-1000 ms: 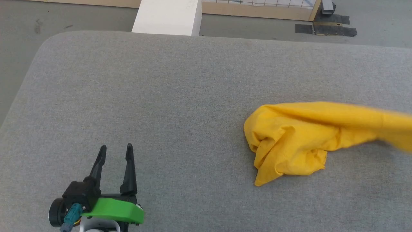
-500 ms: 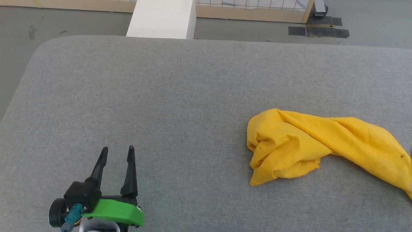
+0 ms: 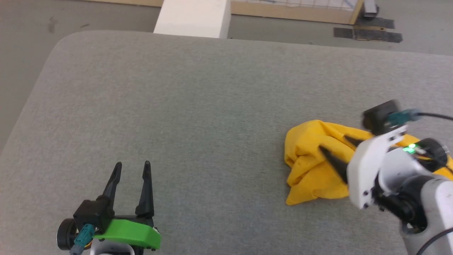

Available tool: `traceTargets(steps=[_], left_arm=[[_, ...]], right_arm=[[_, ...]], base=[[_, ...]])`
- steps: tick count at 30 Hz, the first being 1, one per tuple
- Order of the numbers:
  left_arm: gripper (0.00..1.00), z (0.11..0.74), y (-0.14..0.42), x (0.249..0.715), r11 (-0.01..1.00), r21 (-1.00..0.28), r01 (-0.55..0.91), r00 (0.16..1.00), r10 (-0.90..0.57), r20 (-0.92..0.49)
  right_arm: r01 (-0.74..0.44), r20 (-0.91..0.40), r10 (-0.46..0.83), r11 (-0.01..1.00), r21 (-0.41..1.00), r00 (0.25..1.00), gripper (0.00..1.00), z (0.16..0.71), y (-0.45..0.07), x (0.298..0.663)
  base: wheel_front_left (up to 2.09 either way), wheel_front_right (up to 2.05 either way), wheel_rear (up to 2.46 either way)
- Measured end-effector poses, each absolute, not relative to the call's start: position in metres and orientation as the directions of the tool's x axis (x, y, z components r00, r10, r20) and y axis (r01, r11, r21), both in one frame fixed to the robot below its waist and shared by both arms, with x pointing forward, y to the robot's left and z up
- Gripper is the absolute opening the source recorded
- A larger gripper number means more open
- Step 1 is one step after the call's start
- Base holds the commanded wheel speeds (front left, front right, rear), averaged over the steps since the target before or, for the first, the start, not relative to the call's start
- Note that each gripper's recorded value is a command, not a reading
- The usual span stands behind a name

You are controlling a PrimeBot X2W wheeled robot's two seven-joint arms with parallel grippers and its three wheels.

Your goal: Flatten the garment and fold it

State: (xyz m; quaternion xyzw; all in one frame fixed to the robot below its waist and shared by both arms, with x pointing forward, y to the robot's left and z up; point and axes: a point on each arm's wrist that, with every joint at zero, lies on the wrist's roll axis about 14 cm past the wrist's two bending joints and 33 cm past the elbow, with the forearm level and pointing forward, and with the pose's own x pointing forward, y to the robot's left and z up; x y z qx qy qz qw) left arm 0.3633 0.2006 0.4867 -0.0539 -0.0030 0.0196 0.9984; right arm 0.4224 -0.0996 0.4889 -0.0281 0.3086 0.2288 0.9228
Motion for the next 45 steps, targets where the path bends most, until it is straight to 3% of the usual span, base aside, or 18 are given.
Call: traceTargets(steps=[3,8,9,10,15,19,22,25,29,33,36,37,38,45], left_arm=[[1.00,0.484,0.207,0.359,0.993,-0.105,-0.062,0.998,0.061,-0.006],[1.00,0.480,0.216,0.351,0.990,-0.103,-0.098,0.995,0.096,-0.020],[1.00,0.479,0.219,0.350,0.989,-0.101,-0.106,0.994,0.105,-0.023],[1.00,0.479,0.221,0.348,0.989,-0.100,-0.113,0.993,0.111,-0.025],[1.00,0.476,0.225,0.342,0.987,-0.097,-0.129,0.991,0.126,-0.036],[1.00,0.482,0.219,0.342,0.989,-0.104,-0.108,0.994,0.107,-0.014],[1.00,0.488,0.213,0.343,0.990,-0.109,-0.086,0.996,0.088,0.009],[1.00,0.492,0.205,0.345,0.992,-0.113,-0.056,0.998,0.059,0.022],[1.00,0.496,0.194,0.350,0.993,-0.118,-0.018,0.999,0.023,0.036],[1.00,0.491,0.188,0.354,0.993,-0.120,-0.001,1.000,0.004,0.023],[1.00,0.485,0.187,0.356,0.993,-0.119,-0.001,1.000,0.002,0.004],[1.00,0.484,0.187,0.357,0.993,-0.119,-0.001,1.000,0.001,-0.002],[1.00,0.482,0.188,0.357,0.993,-0.120,-0.002,1.000,0.001,-0.005],[1.00,0.482,0.187,0.359,0.993,-0.117,0.001,1.000,-0.002,-0.008]], right_arm=[[-0.494,-0.647,0.425,0.866,0.085,0.633,1.00,0.470,-0.086,0.416],[-0.502,-0.729,0.367,0.864,0.036,0.579,1.00,0.437,-0.093,0.418],[-0.496,-0.738,0.361,0.867,0.041,0.571,0.26,0.431,-0.093,0.419],[-0.494,-0.741,0.359,0.868,0.042,0.567,0.00,0.426,-0.093,0.420],[-0.506,-0.713,0.394,0.860,0.064,0.580,0.00,0.423,-0.078,0.422],[-0.506,-0.566,0.453,0.859,0.072,0.689,0.00,0.469,-0.065,0.440],[-0.533,-0.513,0.504,0.840,0.102,0.695,0.00,0.492,-0.052,0.432],[-0.576,-0.538,0.555,0.804,0.151,0.634,0.00,0.493,-0.041,0.405],[-0.602,-0.677,0.572,0.764,0.233,0.463,0.00,0.457,-0.045,0.343],[-0.555,-0.787,0.530,0.776,0.300,0.316,0.00,0.414,-0.067,0.291],[-0.503,-0.814,0.506,0.801,0.323,0.284,0.00,0.395,-0.077,0.275],[-0.501,-0.819,0.495,0.808,0.311,0.291,0.22,0.391,-0.080,0.276],[-0.493,-0.815,0.490,0.815,0.304,0.309,1.00,0.389,-0.081,0.279],[-0.472,-0.686,0.530,0.830,0.298,0.499,1.00,0.416,-0.067,0.320]], base=[[0.00,0.00,0.00],[0.00,0.00,0.00],[0.00,0.00,0.00],[0.00,0.00,0.00],[0.00,0.00,0.00],[0.00,0.00,0.00],[0.00,0.00,0.00],[0.00,0.00,0.00],[0.00,0.00,0.00],[0.00,0.00,0.00],[0.00,0.00,0.00],[0.00,0.00,0.00],[0.00,0.00,0.00],[0.00,0.00,0.00]])
